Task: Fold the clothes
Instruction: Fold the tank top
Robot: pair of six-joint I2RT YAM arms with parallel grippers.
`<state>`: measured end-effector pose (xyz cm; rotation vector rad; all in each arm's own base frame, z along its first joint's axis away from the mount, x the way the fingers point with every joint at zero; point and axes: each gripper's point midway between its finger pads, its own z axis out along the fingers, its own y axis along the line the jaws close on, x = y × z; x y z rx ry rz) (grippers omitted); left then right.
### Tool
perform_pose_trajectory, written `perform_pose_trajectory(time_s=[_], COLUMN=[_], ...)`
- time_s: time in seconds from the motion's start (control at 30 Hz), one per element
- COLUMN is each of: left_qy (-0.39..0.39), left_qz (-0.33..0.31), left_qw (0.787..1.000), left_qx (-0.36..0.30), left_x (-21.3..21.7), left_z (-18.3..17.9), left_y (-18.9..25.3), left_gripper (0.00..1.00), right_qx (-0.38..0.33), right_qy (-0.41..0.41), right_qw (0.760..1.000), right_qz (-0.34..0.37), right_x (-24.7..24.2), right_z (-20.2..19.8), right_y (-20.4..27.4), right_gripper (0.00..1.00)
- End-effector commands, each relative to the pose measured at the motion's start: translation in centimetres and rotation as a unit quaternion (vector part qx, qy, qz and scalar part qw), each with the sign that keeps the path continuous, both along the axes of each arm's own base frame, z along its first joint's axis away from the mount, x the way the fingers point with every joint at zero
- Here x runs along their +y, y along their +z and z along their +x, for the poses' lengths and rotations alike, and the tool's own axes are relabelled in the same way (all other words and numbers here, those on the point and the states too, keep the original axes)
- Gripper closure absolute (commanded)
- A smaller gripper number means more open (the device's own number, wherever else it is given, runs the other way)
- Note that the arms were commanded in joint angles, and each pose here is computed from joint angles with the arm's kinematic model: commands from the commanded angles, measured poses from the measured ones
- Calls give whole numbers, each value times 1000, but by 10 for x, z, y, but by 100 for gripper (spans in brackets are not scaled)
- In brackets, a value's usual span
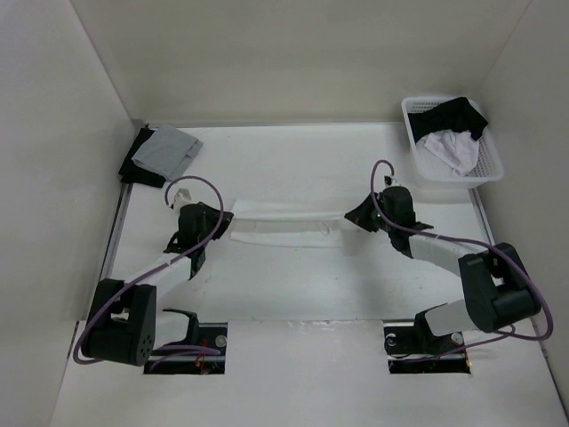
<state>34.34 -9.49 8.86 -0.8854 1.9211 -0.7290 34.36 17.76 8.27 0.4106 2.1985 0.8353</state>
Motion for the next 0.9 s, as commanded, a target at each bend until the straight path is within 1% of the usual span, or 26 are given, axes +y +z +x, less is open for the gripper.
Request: perform_pose_trajectory(time_s=[0.0, 0.2, 0.4, 0.47, 0.5, 0.6, 0.67, 0.7, 0.77, 0.8, 0.83, 0.87], left_qy=[-5, -10, -3, -3, -2, -1, 0, 1, 0, 0, -1, -4], left_qz=[0, 0, 1, -2, -3, -7, -11, -10, -3, 6, 24, 32], left_qw=[999, 1000, 1000, 1000, 1000, 1000, 1000, 1000, 999, 999, 998, 998], left_qx=[-36, -24, 5, 12, 14, 4, -14, -23, -37, -46, -58, -60], left_x=[3, 5, 11, 11, 12, 15, 17, 18, 17, 16, 10, 5], left_z=[-9, -30, -36, -37, -37, -37, -38, -38, -38, -37, -34, -32], left_y=[6, -12, -37, -42, -43, -35, -24, -16, -3, 6, 21, 26], left_gripper=[96, 96, 94, 93, 90, 77, 73, 73, 73, 73, 74, 75], right_qx=[-54, -35, 15, 23, 24, 21, 6, -4, -29, -41, -58, -64], right_qy=[10, 16, 28, 35, 33, 17, 15, 16, 17, 19, 29, 37], right_qw=[998, 999, 999, 999, 999, 999, 999, 999, 999, 998, 997, 997], right_qz=[19, -2, -16, -16, -19, -34, -37, -38, -35, -32, -30, -29], right_x=[9, 6, 14, 20, 20, 12, 9, 9, 11, 14, 20, 25], right_z=[-6, -40, -70, -77, -80, -81, -80, -79, -74, -72, -66, -62], right_y=[25, 1, -35, -38, -38, -36, -23, -15, 4, 12, 25, 29], right_gripper=[94, 93, 91, 88, 84, 70, 65, 64, 63, 64, 72, 77])
